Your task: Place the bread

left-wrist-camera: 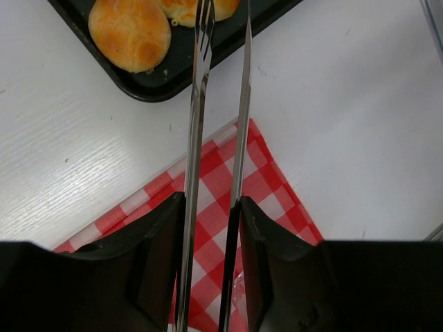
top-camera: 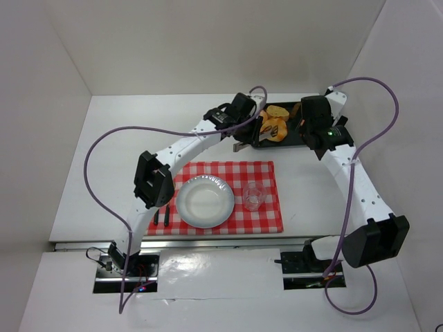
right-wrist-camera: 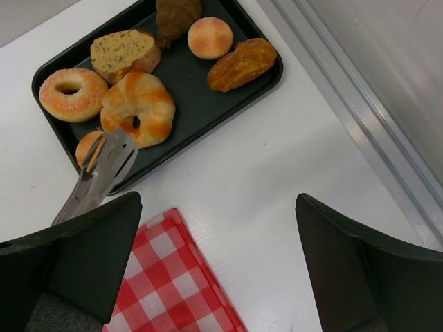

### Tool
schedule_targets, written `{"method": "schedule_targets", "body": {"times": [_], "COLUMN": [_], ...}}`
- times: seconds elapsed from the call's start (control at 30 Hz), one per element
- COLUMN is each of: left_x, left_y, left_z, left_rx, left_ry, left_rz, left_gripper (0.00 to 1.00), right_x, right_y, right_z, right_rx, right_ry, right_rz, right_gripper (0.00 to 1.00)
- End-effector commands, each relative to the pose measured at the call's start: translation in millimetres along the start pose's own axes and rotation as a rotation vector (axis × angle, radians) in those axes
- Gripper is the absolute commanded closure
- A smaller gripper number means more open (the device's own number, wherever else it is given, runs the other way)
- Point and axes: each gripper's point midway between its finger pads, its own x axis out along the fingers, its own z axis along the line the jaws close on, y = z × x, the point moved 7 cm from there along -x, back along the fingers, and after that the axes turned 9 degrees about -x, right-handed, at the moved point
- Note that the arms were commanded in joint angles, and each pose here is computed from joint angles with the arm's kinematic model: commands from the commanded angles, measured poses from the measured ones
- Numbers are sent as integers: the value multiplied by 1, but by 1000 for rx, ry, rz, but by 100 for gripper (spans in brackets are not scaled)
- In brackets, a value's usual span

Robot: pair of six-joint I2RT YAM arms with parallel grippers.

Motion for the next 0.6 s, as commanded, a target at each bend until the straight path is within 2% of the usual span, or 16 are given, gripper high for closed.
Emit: {"method": "schedule_targets", "body": {"times": [0.0, 0.1, 0.57], "left_x": [1, 14, 45], "left_y": [-11, -11, -1], "left_z": [-25, -28, -40], "left_rx": [-46, -48, 44], "left_ry": [-24, -51, -123], "left_rz": [-94, -114, -178], "left_gripper": [52, 47, 46], "right_x": [-12, -11, -11], "right_y": [-13, -9, -10], "right_z": [-10, -10, -16], "right_rx": [37, 23, 32], "right_ry": [-7, -13, -28], "right_rz": [-38, -28, -22], "right_gripper": [1, 1, 1]}}
